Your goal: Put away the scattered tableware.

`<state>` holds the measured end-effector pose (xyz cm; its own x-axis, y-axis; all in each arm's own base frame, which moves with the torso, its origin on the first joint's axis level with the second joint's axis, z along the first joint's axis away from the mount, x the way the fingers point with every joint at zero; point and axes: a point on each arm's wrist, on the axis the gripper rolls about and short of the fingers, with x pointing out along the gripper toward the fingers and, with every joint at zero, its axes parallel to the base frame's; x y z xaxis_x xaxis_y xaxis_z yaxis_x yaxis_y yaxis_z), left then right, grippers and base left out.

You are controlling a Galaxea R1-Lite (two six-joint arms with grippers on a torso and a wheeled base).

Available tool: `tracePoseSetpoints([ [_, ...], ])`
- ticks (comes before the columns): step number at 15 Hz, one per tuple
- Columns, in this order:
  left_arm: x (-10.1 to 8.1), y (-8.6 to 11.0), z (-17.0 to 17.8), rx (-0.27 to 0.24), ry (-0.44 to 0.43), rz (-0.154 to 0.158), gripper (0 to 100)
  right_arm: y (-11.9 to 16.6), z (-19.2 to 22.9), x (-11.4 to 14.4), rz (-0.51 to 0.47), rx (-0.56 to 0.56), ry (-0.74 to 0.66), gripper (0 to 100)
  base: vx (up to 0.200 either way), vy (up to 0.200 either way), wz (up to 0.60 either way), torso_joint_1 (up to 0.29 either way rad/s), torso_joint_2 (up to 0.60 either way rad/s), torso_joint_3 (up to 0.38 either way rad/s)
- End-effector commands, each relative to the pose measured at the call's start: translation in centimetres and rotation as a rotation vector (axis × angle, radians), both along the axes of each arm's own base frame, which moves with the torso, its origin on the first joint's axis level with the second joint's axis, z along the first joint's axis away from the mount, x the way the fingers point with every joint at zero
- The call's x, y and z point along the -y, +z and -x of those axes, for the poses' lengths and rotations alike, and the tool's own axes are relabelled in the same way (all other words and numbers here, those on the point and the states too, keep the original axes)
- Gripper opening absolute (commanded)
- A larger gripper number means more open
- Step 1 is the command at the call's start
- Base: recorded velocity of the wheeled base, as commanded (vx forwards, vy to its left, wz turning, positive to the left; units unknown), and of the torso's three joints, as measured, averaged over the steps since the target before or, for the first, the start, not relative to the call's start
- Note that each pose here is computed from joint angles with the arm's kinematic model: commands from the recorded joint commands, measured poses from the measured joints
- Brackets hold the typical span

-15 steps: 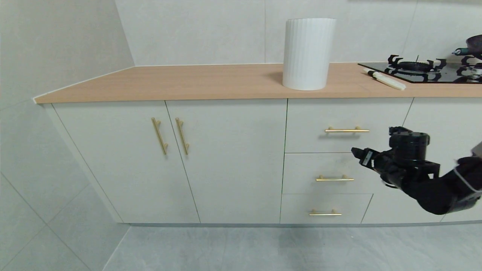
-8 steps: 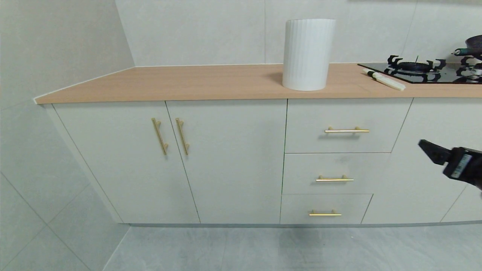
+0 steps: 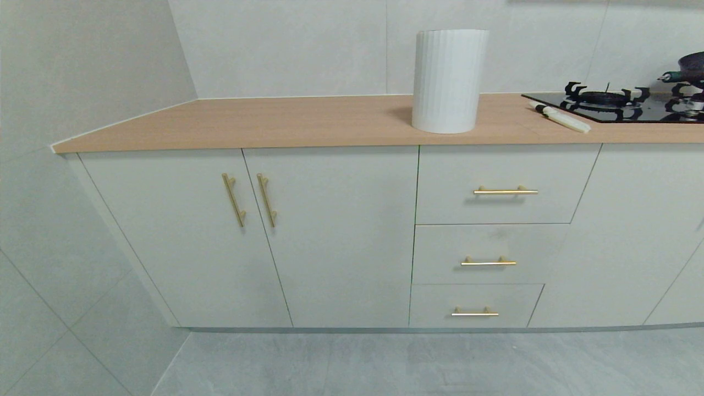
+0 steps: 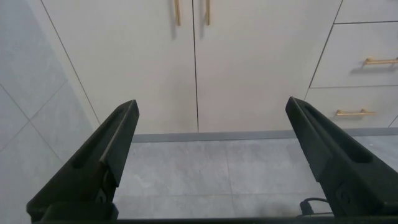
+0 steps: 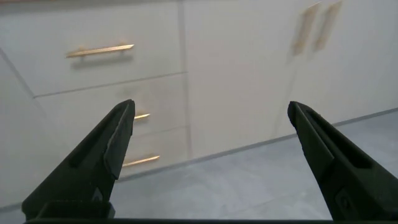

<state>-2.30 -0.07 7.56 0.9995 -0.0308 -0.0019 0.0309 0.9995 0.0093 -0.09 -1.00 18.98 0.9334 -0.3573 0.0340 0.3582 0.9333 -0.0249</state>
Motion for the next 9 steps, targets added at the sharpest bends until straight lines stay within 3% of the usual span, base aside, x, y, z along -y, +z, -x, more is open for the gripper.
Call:
tracePoseSetpoints([
  [1,0.0,0.0,0.0,-0.003,0.000,0.000,100,-2.1,5.8,0.2,0.040,0.161,-0.082,100,0.000,0.000,0.00,0.000,0.00,0.000],
  [3,0.0,0.0,0.0,-0.003,0.000,0.000,100,-3.1,6.7,0.0,0.065,0.171,-0.117,100,0.000,0.000,0.00,0.000,0.00,0.000],
  [5,0.0,0.0,0.0,-0.001,0.000,0.000,100,-5.3,5.3,0.0,0.036,0.110,-0.091,100,0.000,0.000,0.00,0.000,0.00,0.000],
  [9,0.0,0.0,0.0,-0.001,-0.001,-0.003,100,-8.9,2.7,-0.8,-0.006,0.144,0.279,100,0.000,0.000,0.00,0.000,0.00,0.000],
])
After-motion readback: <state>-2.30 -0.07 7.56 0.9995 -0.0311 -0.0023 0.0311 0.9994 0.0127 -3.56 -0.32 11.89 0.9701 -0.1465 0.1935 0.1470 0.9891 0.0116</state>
